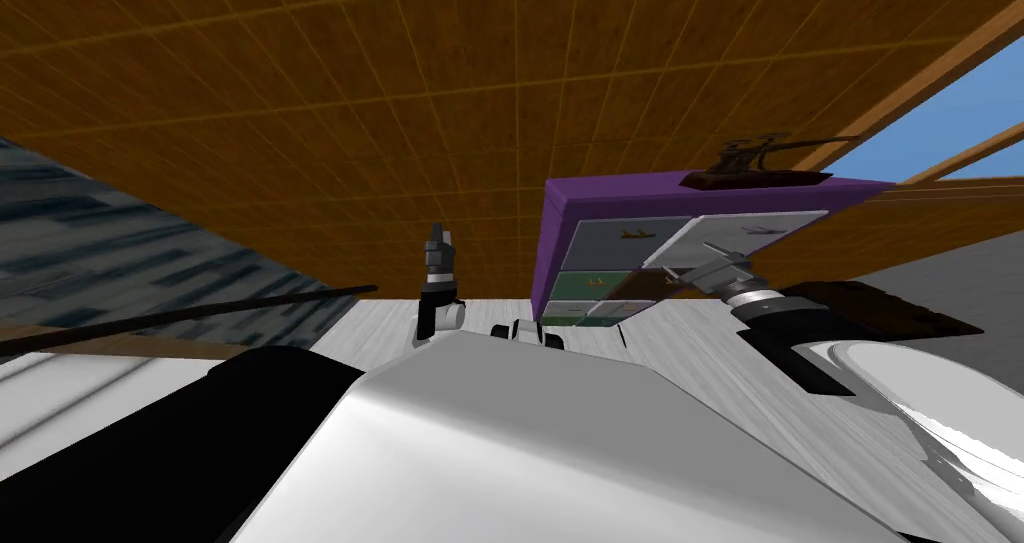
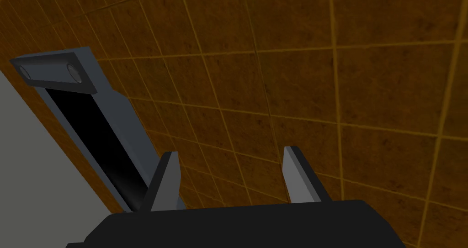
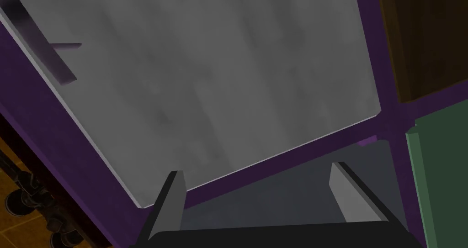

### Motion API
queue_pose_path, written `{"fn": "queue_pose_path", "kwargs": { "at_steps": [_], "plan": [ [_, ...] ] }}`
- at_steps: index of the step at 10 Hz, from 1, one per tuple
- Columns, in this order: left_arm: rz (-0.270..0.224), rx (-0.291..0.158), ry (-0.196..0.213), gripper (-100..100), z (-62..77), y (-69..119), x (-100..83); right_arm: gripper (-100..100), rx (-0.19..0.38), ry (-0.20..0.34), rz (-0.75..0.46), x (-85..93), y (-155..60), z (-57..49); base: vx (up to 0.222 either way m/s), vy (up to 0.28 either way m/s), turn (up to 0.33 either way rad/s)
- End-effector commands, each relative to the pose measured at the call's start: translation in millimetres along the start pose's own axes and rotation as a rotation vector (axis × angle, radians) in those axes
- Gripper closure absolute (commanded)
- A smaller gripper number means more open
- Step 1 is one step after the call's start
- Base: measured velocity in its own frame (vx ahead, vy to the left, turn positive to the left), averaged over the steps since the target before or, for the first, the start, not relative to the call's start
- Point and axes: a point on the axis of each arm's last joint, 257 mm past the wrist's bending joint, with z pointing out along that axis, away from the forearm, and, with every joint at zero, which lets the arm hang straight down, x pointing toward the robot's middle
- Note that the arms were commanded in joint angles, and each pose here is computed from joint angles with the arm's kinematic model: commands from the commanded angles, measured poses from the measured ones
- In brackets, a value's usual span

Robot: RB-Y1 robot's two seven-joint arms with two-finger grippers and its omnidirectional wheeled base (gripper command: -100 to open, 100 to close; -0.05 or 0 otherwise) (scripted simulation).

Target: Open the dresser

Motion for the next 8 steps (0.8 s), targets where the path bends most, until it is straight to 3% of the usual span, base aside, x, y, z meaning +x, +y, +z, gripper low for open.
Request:
{"fn": "queue_pose_path", "kwargs": {
  "at_steps": [1,2,3,5,8],
  "plan": [
    [0.000,0.000,0.000,0,0.1,-0.1,0.1,-100,-0.062,-0.046,0.010,-11.5,15.9,-0.7,-0.008,0.008,0.065],
    [-0.001,0.000,0.000,0,0.2,-0.1,0.2,-100,-0.070,-0.051,0.010,-12.7,17.8,-0.8,-0.035,0.003,0.035],
    [-0.001,0.000,0.000,0,0.2,-0.1,0.2,-100,-0.075,-0.074,0.012,-17.1,17.9,-7.7,0.135,0.026,-0.348],
    [0.000,0.000,0.000,0,0.0,0.0,0.1,-100,-0.102,-0.118,0.032,-28.7,24.4,-9.4,0.221,0.020,-0.444],
    [-0.001,0.000,0.000,0,0.2,-0.1,0.2,-100,-0.158,-0.164,0.031,-40.4,38.5,-12.9,-0.004,0.013,-0.040]
  ]
}}
